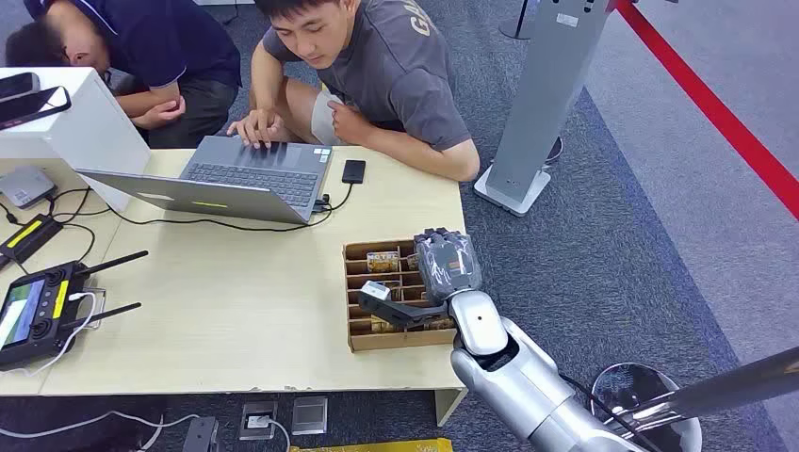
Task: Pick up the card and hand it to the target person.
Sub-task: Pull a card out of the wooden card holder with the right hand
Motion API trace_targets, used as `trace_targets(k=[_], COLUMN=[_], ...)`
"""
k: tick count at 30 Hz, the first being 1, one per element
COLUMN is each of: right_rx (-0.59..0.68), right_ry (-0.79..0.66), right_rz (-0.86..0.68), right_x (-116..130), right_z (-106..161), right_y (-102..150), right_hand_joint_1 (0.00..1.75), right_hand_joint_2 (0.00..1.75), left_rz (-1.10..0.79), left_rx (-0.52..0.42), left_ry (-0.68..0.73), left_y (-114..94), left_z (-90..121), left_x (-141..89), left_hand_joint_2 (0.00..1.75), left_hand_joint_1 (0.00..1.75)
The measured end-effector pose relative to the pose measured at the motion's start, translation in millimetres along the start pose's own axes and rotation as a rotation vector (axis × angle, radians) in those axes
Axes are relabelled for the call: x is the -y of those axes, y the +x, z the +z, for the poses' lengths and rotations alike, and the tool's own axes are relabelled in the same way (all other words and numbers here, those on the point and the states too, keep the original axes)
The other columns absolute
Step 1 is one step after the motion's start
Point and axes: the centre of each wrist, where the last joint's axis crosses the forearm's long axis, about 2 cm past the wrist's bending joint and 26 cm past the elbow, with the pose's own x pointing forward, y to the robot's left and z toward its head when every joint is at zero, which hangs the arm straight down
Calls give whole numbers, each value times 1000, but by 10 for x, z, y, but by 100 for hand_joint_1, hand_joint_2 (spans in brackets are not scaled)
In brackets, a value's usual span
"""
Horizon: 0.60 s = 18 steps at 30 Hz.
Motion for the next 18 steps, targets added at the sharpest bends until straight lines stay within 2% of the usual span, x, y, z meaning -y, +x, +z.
trace_targets(k=[11,15,18], right_rx=[26,29,29], right_ry=[-5,-10,-13], right_rz=[10,8,1], right_x=[4,8,15], right_z=[4,3,-2], right_y=[21,29,28], right_hand_joint_1=[116,136,164], right_hand_joint_2=[175,175,175], left_rz=[0,0,1], left_rx=[-8,-9,-10], left_ry=[8,7,7], left_y=[0,0,0], left_z=[0,0,0], left_x=[-1,-1,-1], left_hand_joint_2=[0,0,0], left_hand_joint_1=[0,0,0])
